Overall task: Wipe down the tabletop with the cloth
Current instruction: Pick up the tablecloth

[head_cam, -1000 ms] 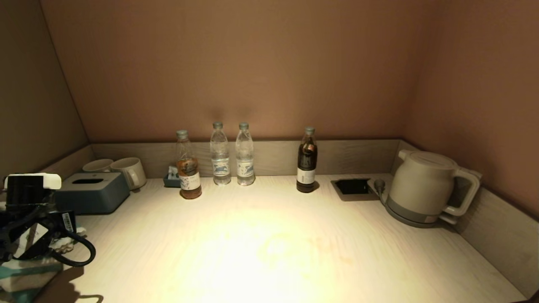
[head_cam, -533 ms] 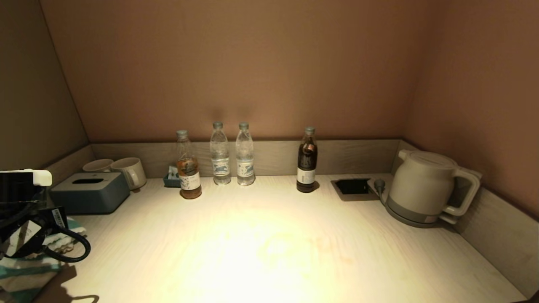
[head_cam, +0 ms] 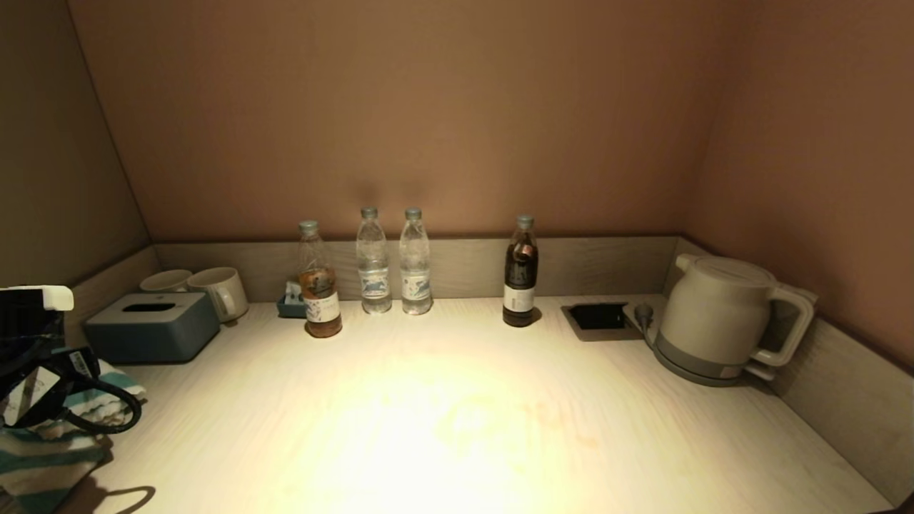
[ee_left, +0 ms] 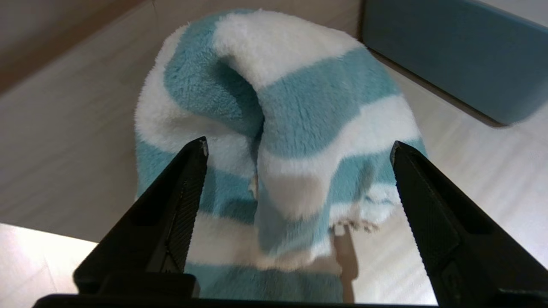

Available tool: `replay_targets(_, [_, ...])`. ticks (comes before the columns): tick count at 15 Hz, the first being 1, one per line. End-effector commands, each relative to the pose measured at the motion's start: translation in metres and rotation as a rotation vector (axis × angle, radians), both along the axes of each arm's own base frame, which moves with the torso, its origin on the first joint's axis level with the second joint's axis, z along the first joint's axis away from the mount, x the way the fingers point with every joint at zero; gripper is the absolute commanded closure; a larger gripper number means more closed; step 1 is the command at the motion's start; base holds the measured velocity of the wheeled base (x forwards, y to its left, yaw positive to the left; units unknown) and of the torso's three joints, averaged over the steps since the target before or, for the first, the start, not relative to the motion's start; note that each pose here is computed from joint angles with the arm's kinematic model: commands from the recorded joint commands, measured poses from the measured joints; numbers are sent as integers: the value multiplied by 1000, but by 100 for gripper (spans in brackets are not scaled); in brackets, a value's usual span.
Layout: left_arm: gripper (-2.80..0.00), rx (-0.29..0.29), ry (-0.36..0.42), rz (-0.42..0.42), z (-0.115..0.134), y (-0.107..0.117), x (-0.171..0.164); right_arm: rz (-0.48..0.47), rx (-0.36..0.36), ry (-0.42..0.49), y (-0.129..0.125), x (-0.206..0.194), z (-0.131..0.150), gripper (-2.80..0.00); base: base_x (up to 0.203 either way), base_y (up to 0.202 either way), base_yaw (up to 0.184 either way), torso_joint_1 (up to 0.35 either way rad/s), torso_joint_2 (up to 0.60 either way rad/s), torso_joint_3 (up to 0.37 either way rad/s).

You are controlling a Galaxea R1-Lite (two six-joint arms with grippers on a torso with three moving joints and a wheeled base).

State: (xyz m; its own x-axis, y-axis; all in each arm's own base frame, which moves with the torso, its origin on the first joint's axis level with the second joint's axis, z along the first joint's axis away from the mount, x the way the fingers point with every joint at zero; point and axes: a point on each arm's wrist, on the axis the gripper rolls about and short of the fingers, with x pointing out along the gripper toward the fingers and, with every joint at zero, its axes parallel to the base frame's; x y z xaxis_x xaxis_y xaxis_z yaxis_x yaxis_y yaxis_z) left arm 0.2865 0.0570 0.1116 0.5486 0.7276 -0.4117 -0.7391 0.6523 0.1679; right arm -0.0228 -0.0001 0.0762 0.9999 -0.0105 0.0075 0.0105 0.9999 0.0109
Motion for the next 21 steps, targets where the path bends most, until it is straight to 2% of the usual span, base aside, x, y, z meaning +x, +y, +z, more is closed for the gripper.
replay_targets(1, [-280, -10, 15, 22, -13, 5, 7, 0, 0, 0, 0, 0, 0, 0, 0, 0, 0, 0, 0, 0])
replay_targets(2, [-280, -10, 13, 23, -13, 5, 7, -2, 0, 0, 0, 0, 0, 0, 0, 0, 0, 0, 0, 0])
replay_targets(5, [-280, -21, 61, 29, -41, 8, 19, 0, 0, 0, 0, 0, 0, 0, 0, 0, 0, 0, 0, 0])
replay_targets(11, [-280, -38, 68, 51, -55, 12, 29, -2, 0, 0, 0, 0, 0, 0, 0, 0, 0, 0, 0, 0])
replay_targets(12, [-85, -39, 65, 52, -55, 12, 29, 0, 0, 0, 0, 0, 0, 0, 0, 0, 0, 0, 0, 0])
replay_targets(13, [0, -38, 64, 53, -54, 12, 30, 0, 0, 0, 0, 0, 0, 0, 0, 0, 0, 0, 0, 0])
replay_targets(21, [0, -39, 36, 54, -47, 12, 26, -2, 0, 0, 0, 0, 0, 0, 0, 0, 0, 0, 0, 0])
